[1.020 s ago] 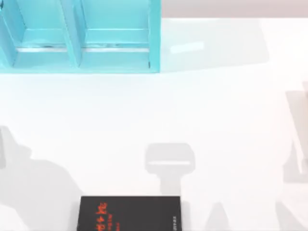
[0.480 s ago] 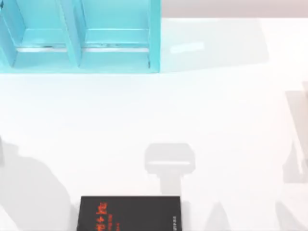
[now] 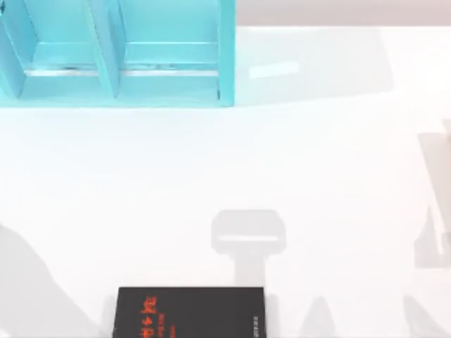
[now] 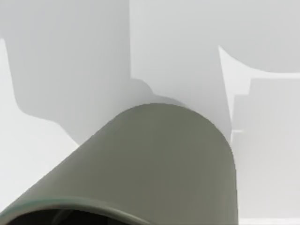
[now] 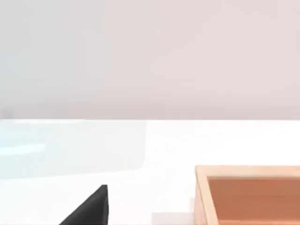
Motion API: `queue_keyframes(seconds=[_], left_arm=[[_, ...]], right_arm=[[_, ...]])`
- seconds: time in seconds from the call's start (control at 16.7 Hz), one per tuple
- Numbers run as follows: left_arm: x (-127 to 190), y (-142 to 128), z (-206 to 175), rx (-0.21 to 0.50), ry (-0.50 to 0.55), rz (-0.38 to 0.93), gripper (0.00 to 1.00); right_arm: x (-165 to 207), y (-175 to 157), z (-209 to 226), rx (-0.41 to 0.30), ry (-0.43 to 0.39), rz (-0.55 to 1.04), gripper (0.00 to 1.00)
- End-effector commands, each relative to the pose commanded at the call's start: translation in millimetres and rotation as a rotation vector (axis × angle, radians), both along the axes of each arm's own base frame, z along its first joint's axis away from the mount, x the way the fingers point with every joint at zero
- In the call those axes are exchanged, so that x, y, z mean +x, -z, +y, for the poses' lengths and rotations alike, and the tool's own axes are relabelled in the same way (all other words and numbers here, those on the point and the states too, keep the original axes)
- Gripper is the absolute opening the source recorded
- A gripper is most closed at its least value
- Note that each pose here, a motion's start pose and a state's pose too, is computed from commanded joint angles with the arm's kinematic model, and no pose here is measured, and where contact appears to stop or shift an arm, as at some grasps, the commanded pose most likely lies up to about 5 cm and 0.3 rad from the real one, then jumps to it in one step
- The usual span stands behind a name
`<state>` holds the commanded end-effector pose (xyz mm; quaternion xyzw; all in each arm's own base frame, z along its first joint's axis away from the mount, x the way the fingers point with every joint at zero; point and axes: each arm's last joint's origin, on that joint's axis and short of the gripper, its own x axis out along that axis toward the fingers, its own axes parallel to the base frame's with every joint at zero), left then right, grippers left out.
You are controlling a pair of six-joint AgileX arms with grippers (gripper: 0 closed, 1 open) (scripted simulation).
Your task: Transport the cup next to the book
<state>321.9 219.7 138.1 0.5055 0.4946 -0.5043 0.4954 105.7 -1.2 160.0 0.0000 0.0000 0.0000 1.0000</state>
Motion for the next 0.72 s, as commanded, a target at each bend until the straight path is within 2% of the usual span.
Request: queue_keyframes(seconds=[0.12, 0.72], left_arm=[[0.0, 0.0, 0.0, 0.0, 0.0, 0.0, 1.0], [0.0, 0.0, 0.0, 0.0, 0.0, 0.0, 0.25]], right_arm=[[0.0, 0.0, 0.0, 0.0, 0.0, 0.0, 1.0], [0.0, 0.0, 0.0, 0.0, 0.0, 0.0, 1.0]])
